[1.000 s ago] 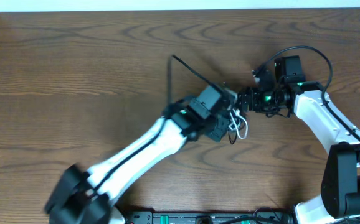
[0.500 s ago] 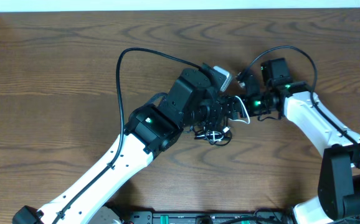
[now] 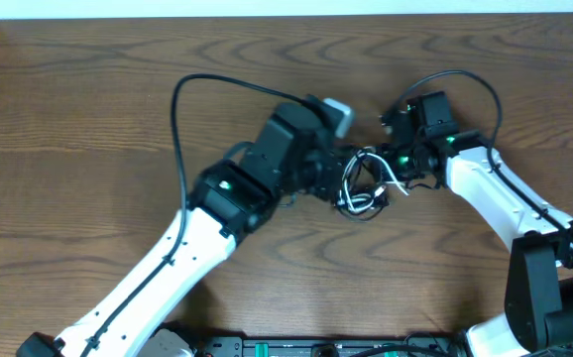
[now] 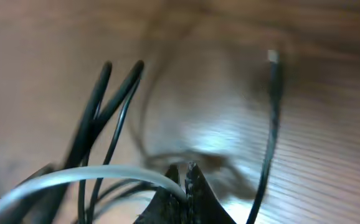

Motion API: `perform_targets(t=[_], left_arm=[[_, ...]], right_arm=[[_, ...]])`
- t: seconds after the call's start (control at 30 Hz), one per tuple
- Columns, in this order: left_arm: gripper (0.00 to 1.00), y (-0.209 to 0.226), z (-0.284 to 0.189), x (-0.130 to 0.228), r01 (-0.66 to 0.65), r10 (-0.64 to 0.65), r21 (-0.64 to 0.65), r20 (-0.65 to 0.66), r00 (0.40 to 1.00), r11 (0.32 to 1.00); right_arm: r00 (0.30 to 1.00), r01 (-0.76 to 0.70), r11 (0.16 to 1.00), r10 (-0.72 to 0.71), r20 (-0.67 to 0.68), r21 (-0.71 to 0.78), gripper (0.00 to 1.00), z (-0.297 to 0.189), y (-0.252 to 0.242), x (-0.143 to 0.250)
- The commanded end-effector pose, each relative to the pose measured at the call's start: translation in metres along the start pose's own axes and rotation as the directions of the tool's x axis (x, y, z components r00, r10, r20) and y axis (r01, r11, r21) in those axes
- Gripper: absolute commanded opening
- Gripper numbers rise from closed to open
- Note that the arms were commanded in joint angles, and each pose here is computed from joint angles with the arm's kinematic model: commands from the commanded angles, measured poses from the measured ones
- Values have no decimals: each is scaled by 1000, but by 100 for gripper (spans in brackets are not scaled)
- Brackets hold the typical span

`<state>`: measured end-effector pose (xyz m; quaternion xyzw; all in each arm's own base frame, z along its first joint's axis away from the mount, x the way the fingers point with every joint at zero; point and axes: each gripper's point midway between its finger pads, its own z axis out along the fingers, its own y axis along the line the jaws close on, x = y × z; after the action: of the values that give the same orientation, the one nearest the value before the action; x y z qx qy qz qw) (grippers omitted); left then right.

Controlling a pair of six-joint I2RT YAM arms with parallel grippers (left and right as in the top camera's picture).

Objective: Untangle cables
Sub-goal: 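Pull both grippers apart outward, stretching the cables between them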

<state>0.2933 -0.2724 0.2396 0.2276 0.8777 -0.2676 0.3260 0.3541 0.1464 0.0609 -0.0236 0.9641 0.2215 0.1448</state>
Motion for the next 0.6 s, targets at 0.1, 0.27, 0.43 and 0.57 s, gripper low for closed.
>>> perform_targets(t=[0.1,0.27,0.43,0.57], left_arm=[[7,67,-29,1,139,-141,-138,-5,990,981],[8,125,-50,6,256,-258,-250,23,966,934],[8,175,-73,4,352,-338,-328,102,936,876],[7,203,-90,6,431,-401,-366,158,902,825]], right_arm=[[974,-212,946,185,129,245,1,-27,-78,-18],[963,-235,892,158,220,386,1,-67,-117,-27],[907,-335,810,139,398,481,1,-132,-145,-41],[849,-401,784,125,514,473,1,-180,-152,-47]])
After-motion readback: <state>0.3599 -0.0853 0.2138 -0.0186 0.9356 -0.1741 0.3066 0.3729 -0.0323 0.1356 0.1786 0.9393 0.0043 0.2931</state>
